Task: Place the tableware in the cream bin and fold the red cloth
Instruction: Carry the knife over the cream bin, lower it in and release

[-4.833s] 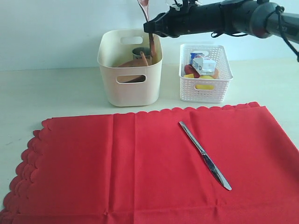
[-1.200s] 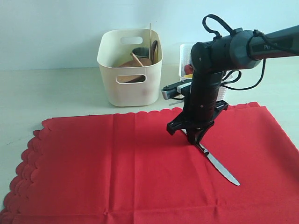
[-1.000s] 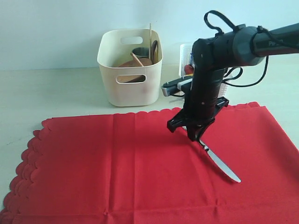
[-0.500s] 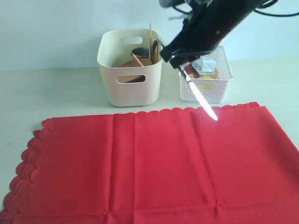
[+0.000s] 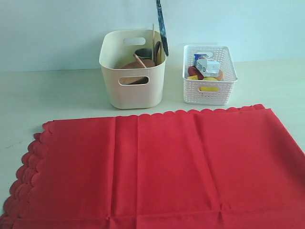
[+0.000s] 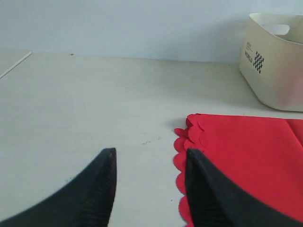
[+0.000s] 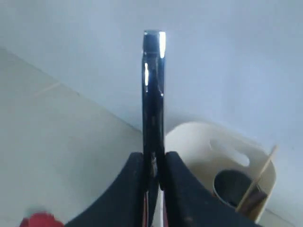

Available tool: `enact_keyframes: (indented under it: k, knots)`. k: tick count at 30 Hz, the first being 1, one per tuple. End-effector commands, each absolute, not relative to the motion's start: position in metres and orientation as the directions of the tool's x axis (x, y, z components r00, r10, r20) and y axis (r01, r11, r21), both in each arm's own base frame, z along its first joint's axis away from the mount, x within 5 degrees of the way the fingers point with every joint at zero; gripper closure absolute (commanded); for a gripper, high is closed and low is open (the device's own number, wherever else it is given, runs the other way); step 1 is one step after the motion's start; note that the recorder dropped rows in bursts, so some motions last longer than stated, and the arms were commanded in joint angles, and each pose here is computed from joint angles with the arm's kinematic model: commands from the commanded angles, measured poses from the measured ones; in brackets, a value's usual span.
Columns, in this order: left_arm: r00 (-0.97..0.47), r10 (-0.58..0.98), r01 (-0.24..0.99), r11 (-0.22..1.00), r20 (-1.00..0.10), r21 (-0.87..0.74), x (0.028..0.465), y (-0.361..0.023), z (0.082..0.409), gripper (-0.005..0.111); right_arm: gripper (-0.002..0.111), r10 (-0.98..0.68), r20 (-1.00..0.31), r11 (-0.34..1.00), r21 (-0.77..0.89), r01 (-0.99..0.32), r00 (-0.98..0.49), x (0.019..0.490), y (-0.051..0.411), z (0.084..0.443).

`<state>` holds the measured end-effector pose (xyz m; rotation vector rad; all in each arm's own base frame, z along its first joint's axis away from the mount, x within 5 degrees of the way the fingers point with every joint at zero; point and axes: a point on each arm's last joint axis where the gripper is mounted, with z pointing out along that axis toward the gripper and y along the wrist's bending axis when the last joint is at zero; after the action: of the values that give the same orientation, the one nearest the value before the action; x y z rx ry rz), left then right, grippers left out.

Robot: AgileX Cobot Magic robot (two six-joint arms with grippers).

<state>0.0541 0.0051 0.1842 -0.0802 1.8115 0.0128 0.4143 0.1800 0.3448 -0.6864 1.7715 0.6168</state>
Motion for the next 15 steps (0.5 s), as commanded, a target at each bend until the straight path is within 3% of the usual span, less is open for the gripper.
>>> enact_keyframes:
  k: [1,8,15]
  knots:
    - [-0.228,-0.053,-0.064,0.997,-0.972,-0.039,0.054,0.005,0.184,0.061,0.108,-0.015,-0.979,0.639,0.148,-0.755,-0.204,0.449,0.181,0.344]
    - [-0.228,-0.053,-0.064,0.997,-0.972,-0.039,0.054,0.005,0.184,0.061,0.108,0.016,-0.974,0.609,0.190,-0.771,-0.227,0.497,0.183,0.303]
    - [-0.228,-0.053,-0.064,0.997,-0.972,-0.039,0.054,0.005,0.184,0.061,0.108,-0.011,-0.955,0.563,0.240,-0.791,-0.297,0.514,0.188,0.253]
